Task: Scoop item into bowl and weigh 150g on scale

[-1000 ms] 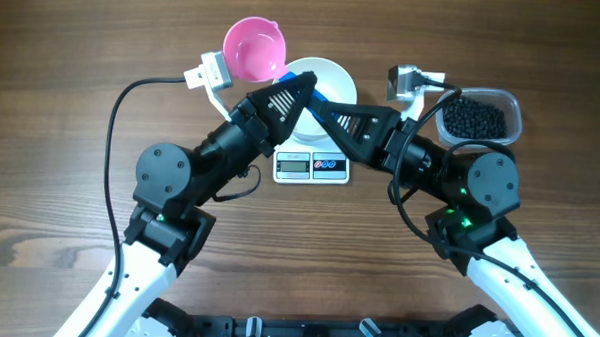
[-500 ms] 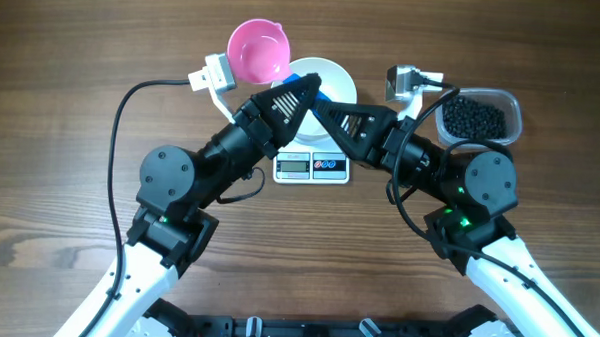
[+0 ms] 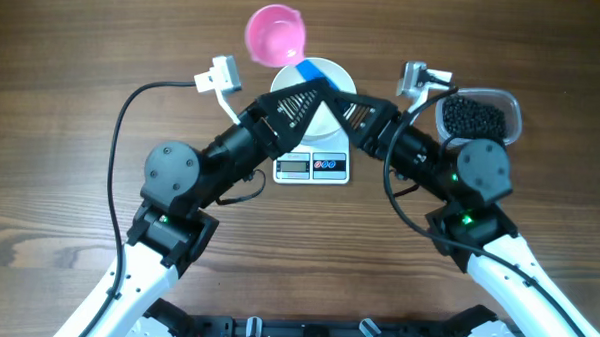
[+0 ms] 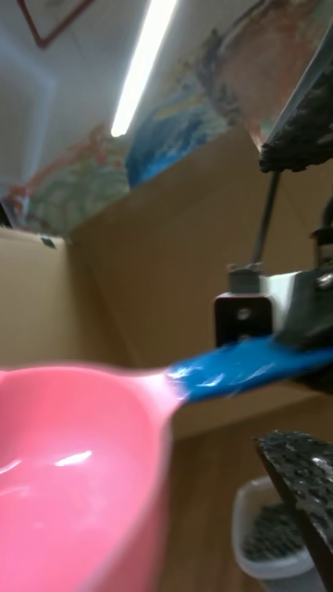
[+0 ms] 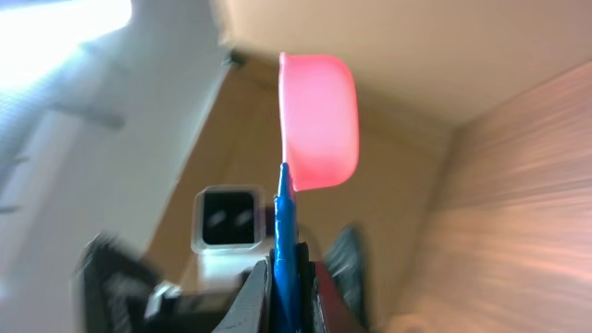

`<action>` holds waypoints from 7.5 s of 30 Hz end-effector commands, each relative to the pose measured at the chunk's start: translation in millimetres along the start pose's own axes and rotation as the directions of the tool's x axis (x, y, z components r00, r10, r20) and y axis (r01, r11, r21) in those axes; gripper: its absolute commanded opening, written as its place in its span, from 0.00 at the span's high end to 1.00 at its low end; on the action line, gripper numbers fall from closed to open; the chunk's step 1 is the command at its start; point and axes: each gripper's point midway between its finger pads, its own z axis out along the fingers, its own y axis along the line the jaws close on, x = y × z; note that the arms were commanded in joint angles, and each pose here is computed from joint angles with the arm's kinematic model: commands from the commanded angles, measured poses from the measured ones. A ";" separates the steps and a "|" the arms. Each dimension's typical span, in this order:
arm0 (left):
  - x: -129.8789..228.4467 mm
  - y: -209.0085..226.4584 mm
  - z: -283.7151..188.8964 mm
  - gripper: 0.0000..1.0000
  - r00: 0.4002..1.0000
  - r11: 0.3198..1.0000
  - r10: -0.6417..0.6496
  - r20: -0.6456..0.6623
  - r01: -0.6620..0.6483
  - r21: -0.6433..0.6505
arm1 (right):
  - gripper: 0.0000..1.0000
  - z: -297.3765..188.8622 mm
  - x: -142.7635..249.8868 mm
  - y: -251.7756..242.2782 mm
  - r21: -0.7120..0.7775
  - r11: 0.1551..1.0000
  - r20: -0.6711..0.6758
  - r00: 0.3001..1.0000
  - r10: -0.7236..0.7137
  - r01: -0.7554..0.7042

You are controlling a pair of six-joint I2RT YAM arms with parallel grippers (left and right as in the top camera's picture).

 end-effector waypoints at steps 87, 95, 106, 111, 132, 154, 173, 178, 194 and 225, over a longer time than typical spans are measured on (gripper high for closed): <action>99.6 306.3 -75.0 0.00 0.795 0.141 0.109 -0.596 -0.606 -0.783 | 0.96 -173.0 -124.8 -34.0 0.838 0.391 -0.205 0.884 -0.419 0.380; 96.7 320.1 -72.7 0.00 0.797 0.106 0.135 -0.589 -0.603 -0.791 | 0.96 -173.1 -124.6 -34.1 0.838 0.391 -0.205 0.885 -0.419 0.379; 83.2 342.2 -80.0 0.00 0.816 0.057 0.130 -0.564 -0.574 -0.817 | 0.96 -173.3 -124.2 -34.4 0.839 0.391 -0.206 0.885 -0.417 0.379; 91.0 343.1 -67.5 0.00 0.774 0.150 0.106 -0.625 -0.634 -0.759 | 0.96 -172.8 -125.0 -34.6 0.838 0.391 -0.205 0.885 -0.419 0.379; 101.4 360.4 -72.7 0.00 0.762 0.129 0.076 -0.643 -0.647 -0.752 | 0.96 -172.0 -126.4 -34.4 0.837 0.391 -0.205 0.882 -0.424 0.383; 100.8 365.4 -88.2 0.00 0.754 0.066 0.046 -0.655 -0.657 -0.751 | 0.96 -172.2 -126.3 -34.6 0.837 0.389 -0.207 0.882 -0.423 0.384; 82.7 316.6 -82.7 0.00 0.765 0.111 0.100 -0.636 -0.644 -0.757 | 0.96 -174.3 -126.0 -36.0 0.838 0.370 -0.228 0.874 -0.429 0.400; 79.3 251.3 -73.1 0.00 0.775 0.261 0.151 -0.613 -0.630 -0.732 | 0.96 -174.7 -125.4 -36.4 0.839 0.370 -0.229 0.875 -0.426 0.399; 63.3 163.0 -159.0 0.00 0.730 0.315 0.124 -0.672 -0.671 -0.671 | 0.96 -175.7 -122.9 -38.9 0.829 0.350 -0.273 0.861 -0.428 0.437; 69.3 179.8 -158.7 0.00 0.716 0.285 0.066 -0.695 -0.681 -0.674 | 0.96 -202.4 -201.1 -61.4 0.950 0.051 -0.226 0.791 -0.569 0.308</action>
